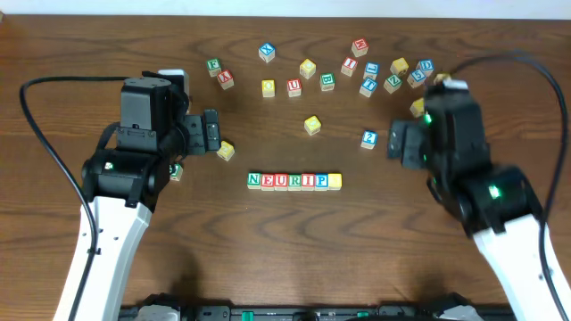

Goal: Spell out NEURIPS

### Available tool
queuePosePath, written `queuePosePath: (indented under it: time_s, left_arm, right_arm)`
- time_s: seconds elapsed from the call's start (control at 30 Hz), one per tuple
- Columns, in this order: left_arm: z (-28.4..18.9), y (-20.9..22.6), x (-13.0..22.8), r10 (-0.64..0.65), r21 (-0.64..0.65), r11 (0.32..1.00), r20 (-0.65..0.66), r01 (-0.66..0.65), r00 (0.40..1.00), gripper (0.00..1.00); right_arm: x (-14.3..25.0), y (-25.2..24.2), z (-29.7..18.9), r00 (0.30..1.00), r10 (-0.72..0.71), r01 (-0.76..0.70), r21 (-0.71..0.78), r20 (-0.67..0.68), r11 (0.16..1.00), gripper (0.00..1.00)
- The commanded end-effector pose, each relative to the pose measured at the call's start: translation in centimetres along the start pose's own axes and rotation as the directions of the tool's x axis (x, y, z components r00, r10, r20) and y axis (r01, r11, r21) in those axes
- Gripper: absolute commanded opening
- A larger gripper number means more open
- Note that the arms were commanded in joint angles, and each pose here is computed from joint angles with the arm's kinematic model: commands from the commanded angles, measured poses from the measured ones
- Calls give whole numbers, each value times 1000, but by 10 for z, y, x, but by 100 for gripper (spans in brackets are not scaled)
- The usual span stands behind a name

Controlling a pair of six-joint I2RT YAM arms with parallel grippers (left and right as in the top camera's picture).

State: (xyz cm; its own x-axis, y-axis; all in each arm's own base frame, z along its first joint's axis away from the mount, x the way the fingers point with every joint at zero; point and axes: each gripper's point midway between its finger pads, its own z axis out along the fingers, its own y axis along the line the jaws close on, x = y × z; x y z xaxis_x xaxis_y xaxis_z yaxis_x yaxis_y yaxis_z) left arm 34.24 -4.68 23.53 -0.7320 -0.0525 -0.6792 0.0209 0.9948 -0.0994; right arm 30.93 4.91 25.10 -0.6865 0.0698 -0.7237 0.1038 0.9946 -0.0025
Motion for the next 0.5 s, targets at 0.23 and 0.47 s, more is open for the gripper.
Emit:
queuePosePath:
  time_s: [0.23, 0.47]
  left_arm:
    - [-6, 2, -9, 9, -9, 1000, 26, -9, 1000, 96]
    - [-6, 2, -9, 10, -9, 1000, 26, -10, 1000, 96]
  right_arm:
    - [23, -10, -16, 1000, 29, -29, -19, 0, 999, 99]
    - [34, -10, -9, 998, 12, -12, -3, -54, 1000, 99]
